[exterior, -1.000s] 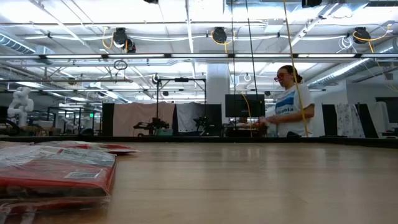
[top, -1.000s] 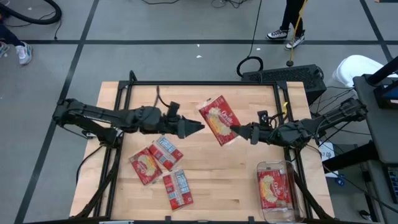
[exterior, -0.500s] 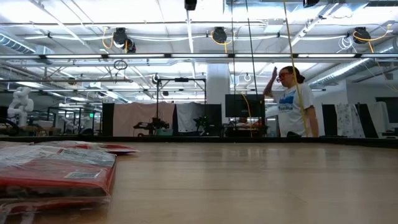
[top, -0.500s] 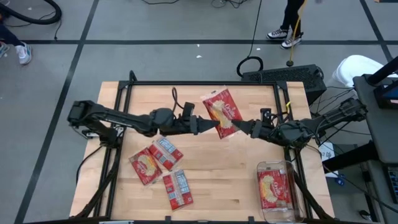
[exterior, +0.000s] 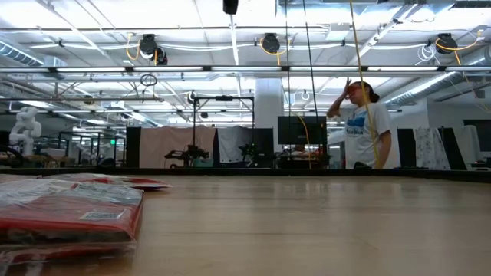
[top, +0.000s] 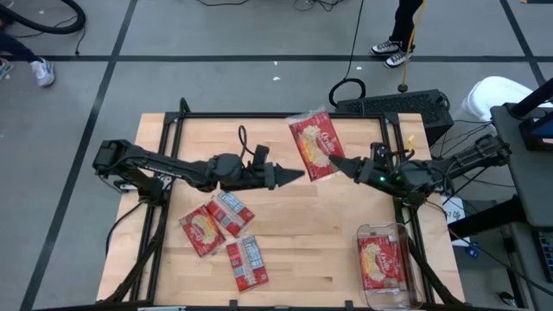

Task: Sort popcorn bags into baskets
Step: Put the popcorn bag into the transparent bin

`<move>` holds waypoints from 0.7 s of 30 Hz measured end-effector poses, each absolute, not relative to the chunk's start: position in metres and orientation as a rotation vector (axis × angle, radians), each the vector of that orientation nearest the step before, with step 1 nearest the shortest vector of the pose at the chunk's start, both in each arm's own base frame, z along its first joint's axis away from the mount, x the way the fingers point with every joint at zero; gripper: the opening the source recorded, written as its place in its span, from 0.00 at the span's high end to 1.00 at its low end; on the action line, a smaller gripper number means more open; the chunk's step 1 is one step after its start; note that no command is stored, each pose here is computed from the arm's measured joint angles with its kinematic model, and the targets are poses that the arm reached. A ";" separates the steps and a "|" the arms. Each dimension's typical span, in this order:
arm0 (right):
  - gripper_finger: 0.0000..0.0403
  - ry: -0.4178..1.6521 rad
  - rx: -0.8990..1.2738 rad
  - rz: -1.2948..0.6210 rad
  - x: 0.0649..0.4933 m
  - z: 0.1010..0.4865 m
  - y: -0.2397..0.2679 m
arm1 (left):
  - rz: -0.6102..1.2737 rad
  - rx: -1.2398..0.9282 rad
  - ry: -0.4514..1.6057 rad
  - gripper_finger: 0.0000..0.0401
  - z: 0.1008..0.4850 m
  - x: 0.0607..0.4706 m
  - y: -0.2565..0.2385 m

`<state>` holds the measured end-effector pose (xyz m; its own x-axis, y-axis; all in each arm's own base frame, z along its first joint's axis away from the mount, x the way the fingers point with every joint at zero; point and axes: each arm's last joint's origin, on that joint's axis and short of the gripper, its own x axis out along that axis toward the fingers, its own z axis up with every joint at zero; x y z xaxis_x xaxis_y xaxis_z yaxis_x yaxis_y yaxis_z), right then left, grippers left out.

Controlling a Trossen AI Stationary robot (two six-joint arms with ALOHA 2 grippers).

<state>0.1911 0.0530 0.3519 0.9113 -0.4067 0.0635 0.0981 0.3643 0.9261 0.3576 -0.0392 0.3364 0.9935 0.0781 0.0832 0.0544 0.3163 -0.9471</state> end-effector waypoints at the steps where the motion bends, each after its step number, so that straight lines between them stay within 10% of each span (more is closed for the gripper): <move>1: 0.97 -0.305 1.157 -0.330 0.192 0.352 0.053 | 0.034 -1.244 -0.136 0.47 0.337 0.358 -0.036; 11: 0.97 -0.283 1.158 -0.335 0.205 0.344 0.059 | 0.043 -1.175 -0.225 0.35 0.344 0.358 -0.013; 21: 0.97 -0.277 1.153 -0.342 0.211 0.340 0.061 | 0.024 -1.134 -0.204 0.76 0.343 0.359 -0.004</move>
